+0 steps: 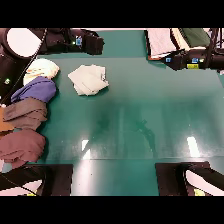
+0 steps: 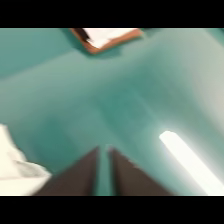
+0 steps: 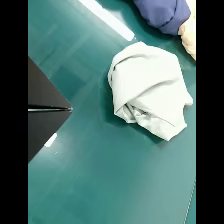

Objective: Fold the shirts.

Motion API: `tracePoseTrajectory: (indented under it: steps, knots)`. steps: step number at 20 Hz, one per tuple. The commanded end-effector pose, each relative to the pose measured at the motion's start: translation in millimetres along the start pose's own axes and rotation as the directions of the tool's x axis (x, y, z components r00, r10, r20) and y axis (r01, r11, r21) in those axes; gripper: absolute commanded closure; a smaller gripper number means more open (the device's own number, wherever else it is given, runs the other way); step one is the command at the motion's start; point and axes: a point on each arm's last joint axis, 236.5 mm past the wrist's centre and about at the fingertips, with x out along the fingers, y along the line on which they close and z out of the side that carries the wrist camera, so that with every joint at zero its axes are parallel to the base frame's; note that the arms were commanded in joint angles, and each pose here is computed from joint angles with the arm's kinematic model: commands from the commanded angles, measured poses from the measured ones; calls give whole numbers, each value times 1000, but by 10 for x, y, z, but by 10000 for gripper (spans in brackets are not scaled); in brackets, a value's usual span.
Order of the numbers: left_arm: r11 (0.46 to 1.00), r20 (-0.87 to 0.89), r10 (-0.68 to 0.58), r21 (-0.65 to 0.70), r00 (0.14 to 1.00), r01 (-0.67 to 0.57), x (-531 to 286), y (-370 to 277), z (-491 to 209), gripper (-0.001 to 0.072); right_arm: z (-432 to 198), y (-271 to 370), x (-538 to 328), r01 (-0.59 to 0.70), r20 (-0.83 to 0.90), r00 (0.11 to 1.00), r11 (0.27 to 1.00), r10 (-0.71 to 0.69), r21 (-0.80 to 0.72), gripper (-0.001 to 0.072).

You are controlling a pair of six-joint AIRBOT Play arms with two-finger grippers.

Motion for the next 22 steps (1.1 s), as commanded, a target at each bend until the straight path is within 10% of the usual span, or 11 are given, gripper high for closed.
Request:
tracePoseTrajectory:
  steps: [1,7,16,17,19,22]
  knots:
    - [967,-8,237,98,971,-235,73,694,-53,139,-2,8,1,-3,-1,1000,1000,3,1,694]
    - [853,-408,384,-187,828,-487,578,2268,-1480,138,-15,13,2,-5,-6,1000,1000,5,1,694]
    - [816,-580,273,-282,767,-504,1155,2511,-2562,140,-95,63,0,-26,-40,999,1000,26,2,694]
    - [816,-581,273,-282,767,-504,1151,2509,-2555,186,-94,63,-1,-26,-40,999,1000,26,1,694]
    - [817,-588,269,-280,763,-504,1126,2495,-2521,676,-93,66,-2,-27,-40,999,1000,27,1,694]
    - [831,-578,269,-265,771,-489,1018,2439,-2171,686,-58,96,-43,-24,-26,999,1000,24,-8,695]
